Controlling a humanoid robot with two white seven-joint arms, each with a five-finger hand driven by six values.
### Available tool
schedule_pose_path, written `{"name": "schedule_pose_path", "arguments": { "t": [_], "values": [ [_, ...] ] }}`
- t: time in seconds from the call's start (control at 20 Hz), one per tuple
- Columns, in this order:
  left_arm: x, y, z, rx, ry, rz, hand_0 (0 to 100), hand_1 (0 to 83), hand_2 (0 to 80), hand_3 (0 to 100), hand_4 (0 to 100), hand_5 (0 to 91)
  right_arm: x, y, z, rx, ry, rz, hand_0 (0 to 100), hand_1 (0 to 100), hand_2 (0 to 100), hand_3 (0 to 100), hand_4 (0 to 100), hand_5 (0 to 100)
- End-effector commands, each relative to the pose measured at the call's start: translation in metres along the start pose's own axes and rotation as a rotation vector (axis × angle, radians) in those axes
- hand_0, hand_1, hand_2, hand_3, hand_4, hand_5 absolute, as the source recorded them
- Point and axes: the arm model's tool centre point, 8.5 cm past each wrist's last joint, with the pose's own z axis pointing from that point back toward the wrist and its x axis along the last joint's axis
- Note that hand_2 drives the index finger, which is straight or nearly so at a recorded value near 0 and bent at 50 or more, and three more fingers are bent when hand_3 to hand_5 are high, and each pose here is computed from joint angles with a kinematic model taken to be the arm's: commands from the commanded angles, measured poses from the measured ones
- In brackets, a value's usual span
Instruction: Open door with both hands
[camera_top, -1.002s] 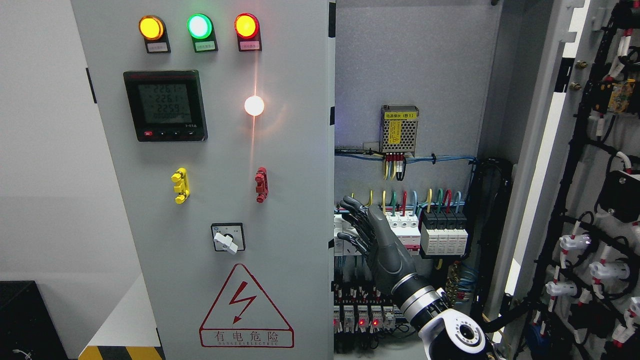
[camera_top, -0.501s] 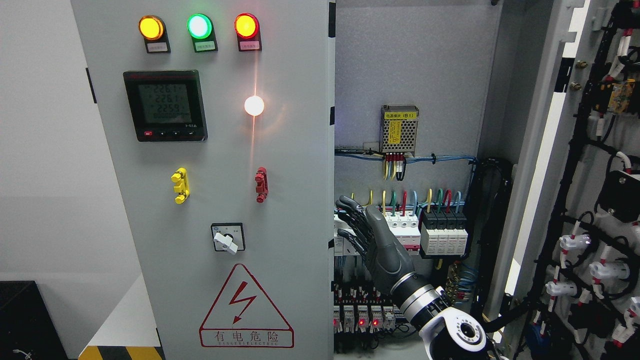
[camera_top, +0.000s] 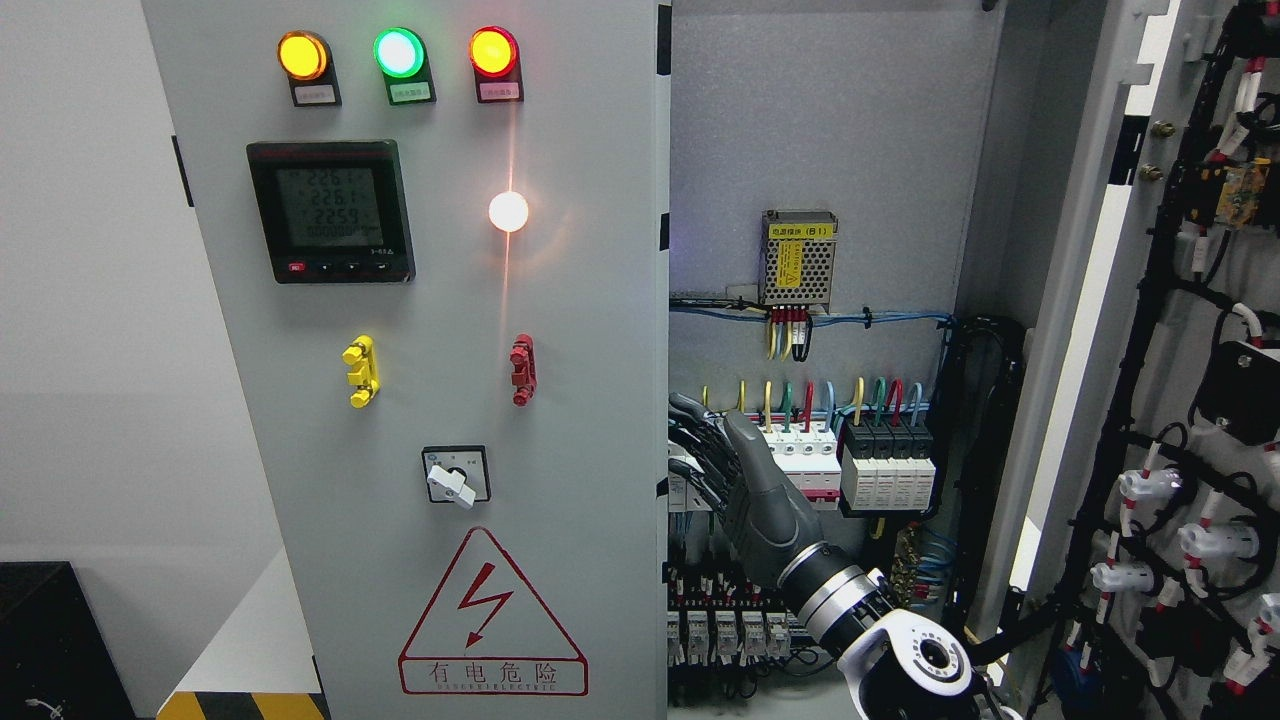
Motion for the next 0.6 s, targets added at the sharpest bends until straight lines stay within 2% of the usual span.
{"name": "schedule_pose_path", "arguments": {
  "t": [0.0,0.25,0.55],
  "values": [
    [0.0,0.0,0.0,-0.003,-0.001,-0.021,0,0.0,0.0,0,0,0.0,-0.005,-0.007,-0.001,0.006,0.026,-0.003,19,0,0,0,0,0],
    [0.0,0.0,0.0,-0.003,-0.001,-0.021,0,0.0,0.0,0,0,0.0,-0.009,-0.025,0.004,-0.014,0.062,0.022,19,0,0,0,0,0],
    [0.0,0.0,0.0,-0.002,-0.001,-0.02,0,0.0,0.0,0,0,0.0,-0.003,-0.024,0.0,0.036,0.054,0.027,19,0,0,0,0,0]
  ]
}}
